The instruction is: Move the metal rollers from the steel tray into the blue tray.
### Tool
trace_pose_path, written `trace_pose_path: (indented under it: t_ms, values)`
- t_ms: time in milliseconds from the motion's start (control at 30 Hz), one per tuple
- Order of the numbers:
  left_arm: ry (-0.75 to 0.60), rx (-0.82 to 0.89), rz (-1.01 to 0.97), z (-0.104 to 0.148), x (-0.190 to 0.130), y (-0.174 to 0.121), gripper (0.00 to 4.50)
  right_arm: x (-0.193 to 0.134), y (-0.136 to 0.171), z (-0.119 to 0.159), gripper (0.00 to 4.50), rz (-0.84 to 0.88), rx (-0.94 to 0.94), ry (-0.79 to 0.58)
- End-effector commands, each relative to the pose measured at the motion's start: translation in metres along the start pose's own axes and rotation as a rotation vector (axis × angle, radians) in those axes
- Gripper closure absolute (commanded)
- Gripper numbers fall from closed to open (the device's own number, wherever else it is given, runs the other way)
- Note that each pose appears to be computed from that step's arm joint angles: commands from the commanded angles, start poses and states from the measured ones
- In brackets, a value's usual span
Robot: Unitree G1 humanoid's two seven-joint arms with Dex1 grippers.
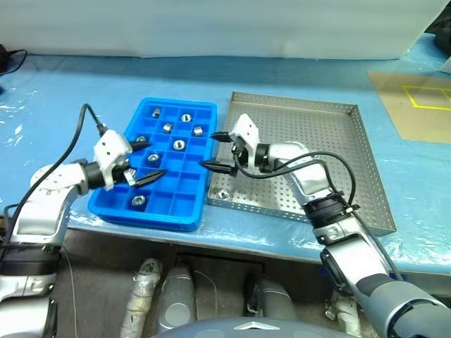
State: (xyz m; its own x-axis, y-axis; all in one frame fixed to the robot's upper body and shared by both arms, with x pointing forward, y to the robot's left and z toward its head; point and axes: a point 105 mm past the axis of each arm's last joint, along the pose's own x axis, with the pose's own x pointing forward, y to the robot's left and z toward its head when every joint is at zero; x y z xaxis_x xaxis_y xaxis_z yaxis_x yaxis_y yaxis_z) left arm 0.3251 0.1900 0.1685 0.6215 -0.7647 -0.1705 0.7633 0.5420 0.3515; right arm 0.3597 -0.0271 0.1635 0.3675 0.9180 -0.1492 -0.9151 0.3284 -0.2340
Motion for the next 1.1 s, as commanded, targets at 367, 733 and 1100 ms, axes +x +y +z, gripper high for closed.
trace_pose_path:
  t_ms: [367,733,1100]
  values:
    - [-0.14,0.006,-0.236,0.021,0.082,-0.023,0.01,-0.078,-0.036,-0.039,0.0,-0.358,0.021,0.108]
    - [-0.16,-0.015,-0.3,0.016,0.093,-0.038,0.01,-0.083,-0.039,-0.055,0.0,-0.431,0.053,0.135]
    - [-0.137,-0.017,-0.279,0.007,0.09,-0.036,0.01,-0.079,-0.055,-0.09,0.0,-0.535,0.105,0.186]
